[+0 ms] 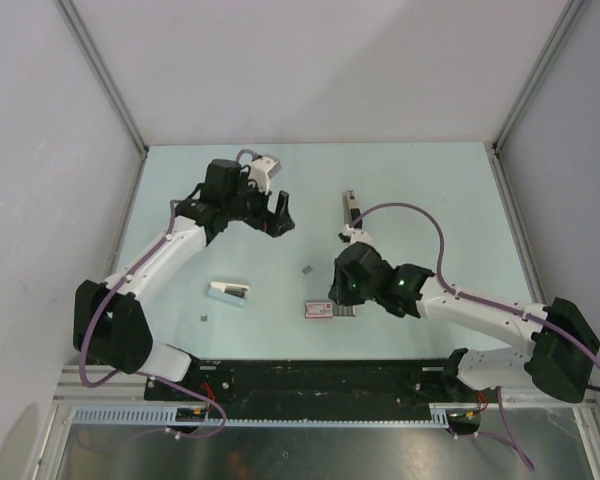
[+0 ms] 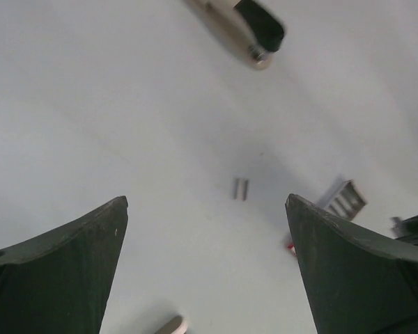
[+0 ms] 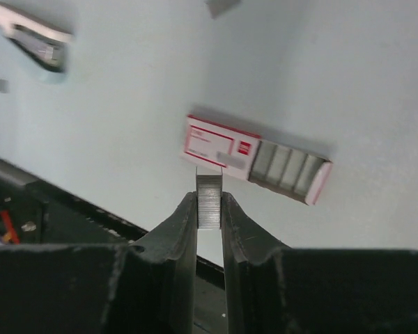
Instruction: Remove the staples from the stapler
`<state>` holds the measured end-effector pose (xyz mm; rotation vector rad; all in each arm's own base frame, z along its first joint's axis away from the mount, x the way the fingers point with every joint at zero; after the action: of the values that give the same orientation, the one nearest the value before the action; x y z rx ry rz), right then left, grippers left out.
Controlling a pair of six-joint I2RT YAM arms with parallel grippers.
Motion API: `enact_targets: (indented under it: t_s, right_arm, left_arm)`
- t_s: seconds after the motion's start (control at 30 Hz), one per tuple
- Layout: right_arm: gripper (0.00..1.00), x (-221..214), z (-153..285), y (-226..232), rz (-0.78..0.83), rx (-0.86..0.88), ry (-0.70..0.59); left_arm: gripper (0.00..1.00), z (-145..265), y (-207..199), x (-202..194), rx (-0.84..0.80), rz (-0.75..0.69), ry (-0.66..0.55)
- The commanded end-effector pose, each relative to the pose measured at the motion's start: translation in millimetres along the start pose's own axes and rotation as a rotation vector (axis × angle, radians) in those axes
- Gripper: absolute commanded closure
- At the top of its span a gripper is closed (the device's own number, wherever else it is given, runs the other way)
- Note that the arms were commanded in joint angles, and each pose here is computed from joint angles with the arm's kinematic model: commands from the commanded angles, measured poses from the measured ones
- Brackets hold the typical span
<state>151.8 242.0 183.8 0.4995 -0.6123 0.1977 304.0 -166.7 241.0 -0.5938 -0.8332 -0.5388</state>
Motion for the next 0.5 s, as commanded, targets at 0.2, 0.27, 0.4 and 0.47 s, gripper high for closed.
enact_targets:
  t_s: [0.2,0.27,0.4,0.47]
  right_arm:
    - [1.00,-42,-21,-5,-0.056,-0.315,0.000]
    - [1.00,-46,-24,-3,-0.062,-0.340,-0.002]
    - [1.00,-47,-27,-1,-0.062,-0.381,-0.014]
    - [1.00,-46,-30,-1,-0.057,-0.392,-0.019]
  left_arm:
    - [0.00,21,10,-26,0.159,-0.119,0.085]
    - [0.00,21,10,-33,0.141,-0.098,0.099]
    - [0.00,23,10,-38,0.123,-0.081,0.105]
    - [0.00,24,9,-37,0.119,-0.082,0.103]
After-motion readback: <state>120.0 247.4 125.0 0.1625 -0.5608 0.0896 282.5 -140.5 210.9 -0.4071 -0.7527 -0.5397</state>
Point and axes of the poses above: each gripper's point midway between its finger pads, its own z axis back along the fingers, its own y axis along the line the jaws close on, x = y × z, the point moved 8 cm from there along z, back along the fingers, and after that the axes turned 2 degrees about z, right-handed, at the moved point
